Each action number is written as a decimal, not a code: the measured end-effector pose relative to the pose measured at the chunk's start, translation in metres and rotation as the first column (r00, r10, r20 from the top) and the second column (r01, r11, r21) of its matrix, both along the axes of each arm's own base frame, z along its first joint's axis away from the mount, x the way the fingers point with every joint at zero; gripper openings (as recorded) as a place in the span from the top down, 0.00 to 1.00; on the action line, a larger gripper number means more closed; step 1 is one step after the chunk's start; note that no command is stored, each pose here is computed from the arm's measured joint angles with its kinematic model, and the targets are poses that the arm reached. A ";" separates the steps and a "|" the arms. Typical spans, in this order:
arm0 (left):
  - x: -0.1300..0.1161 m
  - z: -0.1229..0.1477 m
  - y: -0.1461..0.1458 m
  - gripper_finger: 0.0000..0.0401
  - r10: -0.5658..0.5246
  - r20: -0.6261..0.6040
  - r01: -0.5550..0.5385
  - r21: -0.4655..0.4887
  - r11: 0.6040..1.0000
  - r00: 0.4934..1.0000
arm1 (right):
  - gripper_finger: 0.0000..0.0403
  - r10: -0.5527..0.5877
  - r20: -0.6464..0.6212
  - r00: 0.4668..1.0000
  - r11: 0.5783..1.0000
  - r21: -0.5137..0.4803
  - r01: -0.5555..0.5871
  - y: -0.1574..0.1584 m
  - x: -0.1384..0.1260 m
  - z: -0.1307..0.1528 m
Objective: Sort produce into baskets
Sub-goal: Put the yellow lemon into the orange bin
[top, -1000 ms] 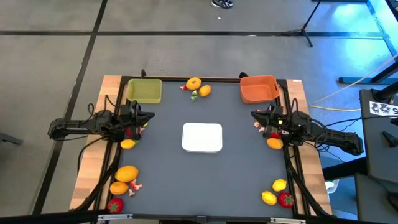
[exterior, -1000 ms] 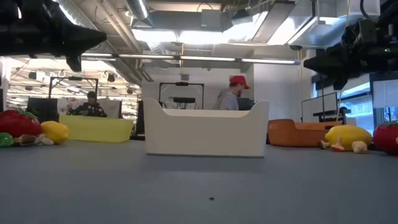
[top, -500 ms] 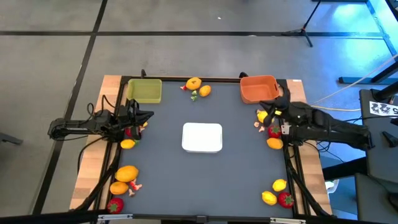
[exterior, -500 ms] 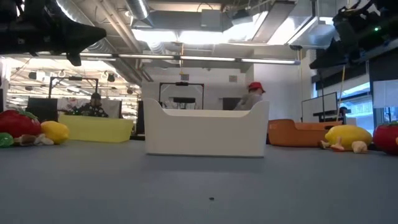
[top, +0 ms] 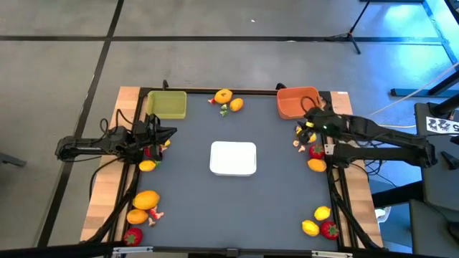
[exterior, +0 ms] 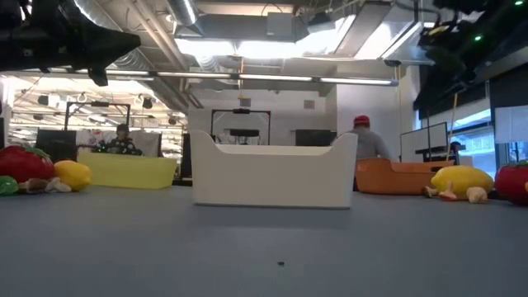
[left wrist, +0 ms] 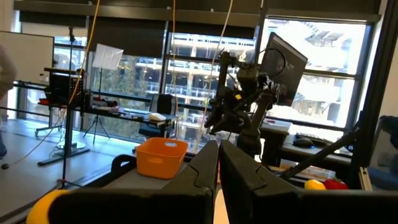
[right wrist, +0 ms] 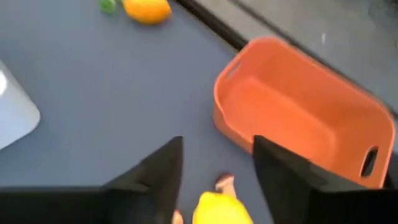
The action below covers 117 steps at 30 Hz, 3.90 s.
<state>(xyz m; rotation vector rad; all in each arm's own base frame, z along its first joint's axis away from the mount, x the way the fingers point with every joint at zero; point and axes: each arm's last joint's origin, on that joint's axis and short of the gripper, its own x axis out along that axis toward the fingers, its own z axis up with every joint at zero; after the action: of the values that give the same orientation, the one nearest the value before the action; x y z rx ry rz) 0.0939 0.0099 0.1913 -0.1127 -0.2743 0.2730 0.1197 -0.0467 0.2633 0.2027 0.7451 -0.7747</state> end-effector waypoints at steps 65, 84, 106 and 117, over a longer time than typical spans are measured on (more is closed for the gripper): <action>0.000 0.001 0.000 0.97 -0.022 0.035 0.025 -0.086 0.996 0.999 | 0.47 0.249 -0.614 0.749 0.850 0.509 0.135 -0.066 0.034 -0.068; -0.002 0.005 0.000 0.97 -0.020 0.084 0.027 -0.075 0.997 0.996 | 0.46 -0.016 -0.328 0.944 0.995 0.089 0.048 -0.087 0.043 0.017; -0.002 0.005 0.000 0.97 -0.001 0.078 0.006 -0.064 0.998 0.997 | 0.45 -0.102 -0.306 0.947 0.943 0.272 0.189 -0.171 0.059 -0.053; -0.002 0.005 0.000 0.97 -0.002 0.078 0.007 -0.064 0.998 0.997 | 0.34 -0.107 -0.328 0.939 0.943 0.266 0.200 -0.181 0.067 -0.072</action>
<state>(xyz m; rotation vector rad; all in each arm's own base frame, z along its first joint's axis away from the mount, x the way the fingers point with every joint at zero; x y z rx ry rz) 0.0922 0.0103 0.1965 -0.1879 -0.3425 0.2738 0.1871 -0.2281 0.1914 0.4214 1.1566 -0.8536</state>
